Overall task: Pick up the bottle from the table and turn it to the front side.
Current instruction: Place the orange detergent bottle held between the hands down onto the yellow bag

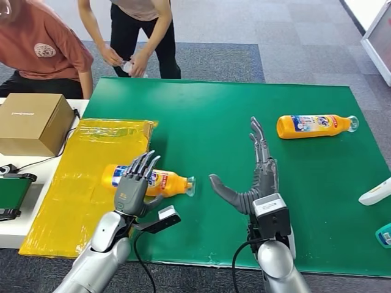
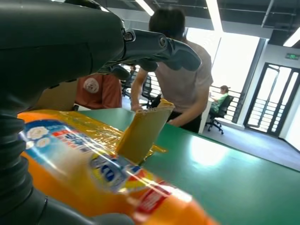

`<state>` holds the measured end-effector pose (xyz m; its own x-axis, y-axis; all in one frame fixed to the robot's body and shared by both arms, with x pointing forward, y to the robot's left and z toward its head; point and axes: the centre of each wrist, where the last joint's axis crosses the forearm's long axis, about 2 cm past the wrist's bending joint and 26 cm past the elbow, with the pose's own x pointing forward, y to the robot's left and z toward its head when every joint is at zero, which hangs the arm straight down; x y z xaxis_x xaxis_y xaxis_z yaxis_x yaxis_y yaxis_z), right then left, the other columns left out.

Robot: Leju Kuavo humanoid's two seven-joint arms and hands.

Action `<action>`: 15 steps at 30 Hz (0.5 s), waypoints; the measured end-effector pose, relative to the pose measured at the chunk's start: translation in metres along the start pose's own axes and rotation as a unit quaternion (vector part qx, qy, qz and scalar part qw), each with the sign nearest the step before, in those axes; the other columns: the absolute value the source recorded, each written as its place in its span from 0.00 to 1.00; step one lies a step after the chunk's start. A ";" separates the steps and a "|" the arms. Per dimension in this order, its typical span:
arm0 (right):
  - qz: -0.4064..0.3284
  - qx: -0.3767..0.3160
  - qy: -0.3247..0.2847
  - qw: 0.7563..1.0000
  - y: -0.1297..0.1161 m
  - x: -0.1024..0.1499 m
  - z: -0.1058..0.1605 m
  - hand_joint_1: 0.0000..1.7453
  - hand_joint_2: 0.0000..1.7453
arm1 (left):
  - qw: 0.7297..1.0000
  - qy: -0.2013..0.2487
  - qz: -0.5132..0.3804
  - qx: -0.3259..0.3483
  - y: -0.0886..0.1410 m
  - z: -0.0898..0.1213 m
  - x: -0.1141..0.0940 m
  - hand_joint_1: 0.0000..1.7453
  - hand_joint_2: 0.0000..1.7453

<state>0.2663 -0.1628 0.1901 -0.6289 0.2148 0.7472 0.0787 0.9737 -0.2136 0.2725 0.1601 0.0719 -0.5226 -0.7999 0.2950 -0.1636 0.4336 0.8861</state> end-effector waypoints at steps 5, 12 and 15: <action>0.001 0.002 -0.001 1.000 0.000 0.000 0.001 0.00 1.00 | 0.999 0.003 0.032 -0.005 0.001 -0.002 0.005 0.00 1.00; 0.002 -0.002 -0.002 1.000 -0.002 0.003 0.005 0.00 1.00 | 0.995 0.006 0.097 -0.005 0.013 -0.010 0.017 0.00 1.00; 0.006 -0.007 -0.002 1.000 -0.004 0.003 0.006 0.00 1.00 | 0.992 0.009 0.128 0.003 0.018 -0.010 0.019 0.00 1.00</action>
<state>0.2589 -0.1662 0.1896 -0.6303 0.2267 0.7425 0.0973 0.9719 -0.2142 0.2680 0.1483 0.0971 -0.5322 -0.6702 0.5172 -0.0320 0.6264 0.7788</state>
